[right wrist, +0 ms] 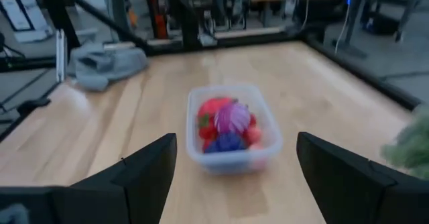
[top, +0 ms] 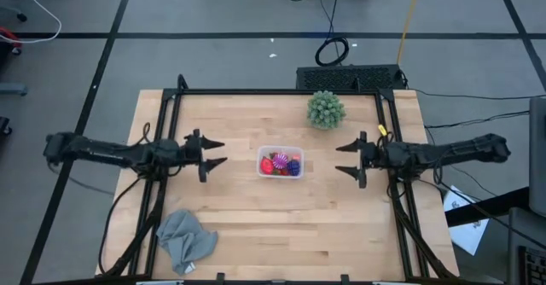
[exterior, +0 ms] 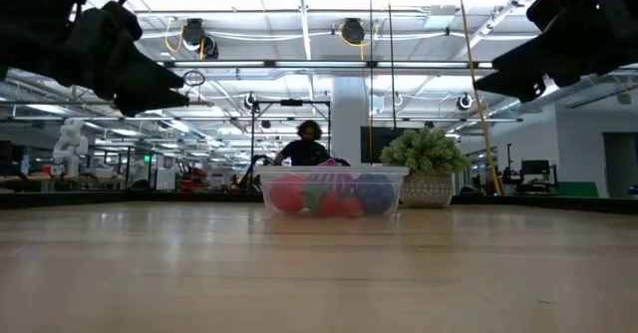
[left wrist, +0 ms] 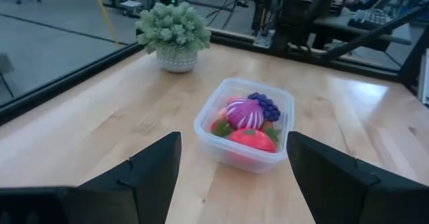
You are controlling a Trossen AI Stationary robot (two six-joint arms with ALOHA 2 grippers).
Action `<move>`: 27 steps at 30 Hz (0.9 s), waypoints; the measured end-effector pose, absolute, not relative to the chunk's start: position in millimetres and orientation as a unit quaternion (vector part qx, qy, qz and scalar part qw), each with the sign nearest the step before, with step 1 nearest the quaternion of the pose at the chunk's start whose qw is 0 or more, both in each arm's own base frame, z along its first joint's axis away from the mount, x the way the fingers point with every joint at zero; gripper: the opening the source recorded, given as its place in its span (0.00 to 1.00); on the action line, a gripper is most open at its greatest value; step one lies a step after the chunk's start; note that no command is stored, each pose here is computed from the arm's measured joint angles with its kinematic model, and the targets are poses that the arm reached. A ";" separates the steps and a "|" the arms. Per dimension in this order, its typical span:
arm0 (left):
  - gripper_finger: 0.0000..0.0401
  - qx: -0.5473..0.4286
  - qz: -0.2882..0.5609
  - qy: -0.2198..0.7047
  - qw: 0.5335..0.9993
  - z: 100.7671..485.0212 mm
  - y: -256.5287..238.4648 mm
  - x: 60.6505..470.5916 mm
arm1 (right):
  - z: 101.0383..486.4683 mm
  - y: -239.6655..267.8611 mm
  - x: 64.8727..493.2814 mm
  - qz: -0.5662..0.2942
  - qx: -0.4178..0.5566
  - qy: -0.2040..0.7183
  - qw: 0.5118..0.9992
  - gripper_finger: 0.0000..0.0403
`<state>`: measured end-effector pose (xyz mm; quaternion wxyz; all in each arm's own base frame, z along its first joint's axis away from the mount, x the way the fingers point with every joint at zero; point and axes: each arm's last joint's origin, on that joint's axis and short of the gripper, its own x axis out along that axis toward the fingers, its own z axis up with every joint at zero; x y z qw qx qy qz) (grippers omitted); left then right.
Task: Pick and placing Produce into tupperware
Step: Return to Home Position
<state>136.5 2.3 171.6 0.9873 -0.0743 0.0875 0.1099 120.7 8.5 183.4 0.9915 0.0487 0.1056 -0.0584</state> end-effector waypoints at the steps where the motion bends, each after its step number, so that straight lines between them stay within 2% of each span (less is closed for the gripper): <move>1: 0.69 -0.076 0.106 0.087 0.988 171.9 5.8 135.7 | 185.0 6.3 119.6 -0.057 0.045 0.098 0.993 0.74; 5: 0.69 -0.073 0.100 0.077 0.989 176.3 17.6 131.6 | 190.3 -2.1 112.3 -0.071 0.039 0.072 0.994 0.74; 11: 0.69 -0.079 0.129 0.113 0.982 191.8 28.0 119.9 | 192.8 -7.6 95.9 -0.073 0.044 0.049 0.995 0.74; 15: 0.69 -0.068 0.059 0.064 0.994 203.5 20.7 110.4 | 193.2 -7.2 85.2 -0.068 0.042 0.033 0.996 0.74; 18: 0.69 -0.061 0.026 0.051 0.996 197.7 13.5 105.0 | 193.0 -7.2 85.7 -0.067 0.039 0.034 0.996 0.74; 27: 0.69 -0.038 0.022 -0.007 0.999 170.7 0.9 98.5 | 185.7 -7.4 89.5 -0.067 0.038 0.017 0.997 0.74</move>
